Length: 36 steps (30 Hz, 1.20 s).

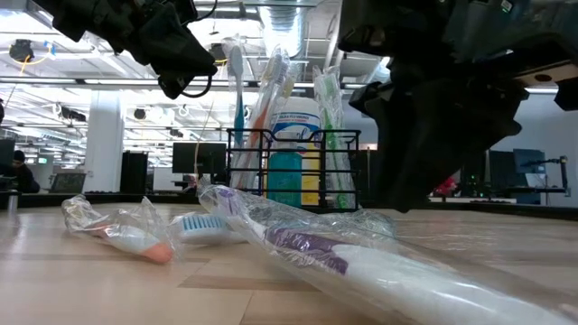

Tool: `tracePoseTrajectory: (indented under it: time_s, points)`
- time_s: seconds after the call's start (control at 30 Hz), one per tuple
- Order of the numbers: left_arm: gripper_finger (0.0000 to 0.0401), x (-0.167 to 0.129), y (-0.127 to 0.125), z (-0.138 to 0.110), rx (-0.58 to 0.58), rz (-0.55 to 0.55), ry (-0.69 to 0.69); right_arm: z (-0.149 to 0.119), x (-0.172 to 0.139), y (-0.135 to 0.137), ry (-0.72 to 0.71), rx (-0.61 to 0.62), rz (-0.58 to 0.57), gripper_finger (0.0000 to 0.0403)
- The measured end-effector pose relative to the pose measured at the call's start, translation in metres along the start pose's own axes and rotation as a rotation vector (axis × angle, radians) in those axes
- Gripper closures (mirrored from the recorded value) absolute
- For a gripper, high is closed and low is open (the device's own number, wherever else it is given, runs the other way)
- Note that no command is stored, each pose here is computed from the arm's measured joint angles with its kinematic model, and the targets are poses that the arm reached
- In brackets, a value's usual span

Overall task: Pick & Place toothbrushing station
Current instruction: Put the green toothbrush into the black mesh organizer

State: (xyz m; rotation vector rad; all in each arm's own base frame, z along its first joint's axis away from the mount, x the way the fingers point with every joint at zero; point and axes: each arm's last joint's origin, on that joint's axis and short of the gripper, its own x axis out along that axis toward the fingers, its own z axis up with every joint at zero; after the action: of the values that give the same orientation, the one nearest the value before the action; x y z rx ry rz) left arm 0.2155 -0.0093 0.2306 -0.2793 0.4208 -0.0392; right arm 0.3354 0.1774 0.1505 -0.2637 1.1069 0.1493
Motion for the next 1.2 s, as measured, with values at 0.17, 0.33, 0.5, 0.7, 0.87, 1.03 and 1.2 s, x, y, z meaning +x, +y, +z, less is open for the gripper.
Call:
tracePoseTrajectory:
  time_s: [0.17, 0.33, 0.5, 0.7, 0.87, 1.03, 1.2]
  points:
    - [0.0338, 0.0, 0.0, 0.0, 0.0, 0.0, 0.0, 0.002, 0.0, 0.0, -0.016, -0.02, 0.003, 0.0296]
    - [0.034, 0.0, 0.0, 0.0, 0.0, 0.0, 0.0, 0.002, 0.0, 0.0, -0.021, -0.022, 0.004, 0.0296]
    - [0.034, 0.0, 0.0, 0.0, 0.0, 0.0, 0.0, 0.005, 0.007, 0.003, -0.056, -0.033, 0.038, 0.0296]
    - [0.0339, 0.0, 0.0, 0.0, 0.0, 0.0, 0.001, 0.004, 0.014, 0.006, -0.014, -0.074, 0.048, 0.0296]
    - [0.034, 0.0, 0.0, 0.0, 0.0, 0.0, 0.0, 0.013, 0.009, 0.009, -0.056, -0.092, 0.055, 0.0296]
    - [0.0341, 0.0, 0.0, 0.0, 0.0, 0.0, 0.0, 0.013, 0.008, 0.008, -0.05, -0.101, 0.053, 0.0296]
    - [0.0342, 0.0, 0.0, 0.0, 0.0, 0.0, 0.0, 0.012, 0.008, 0.008, -0.043, -0.152, 0.049, 0.0296]
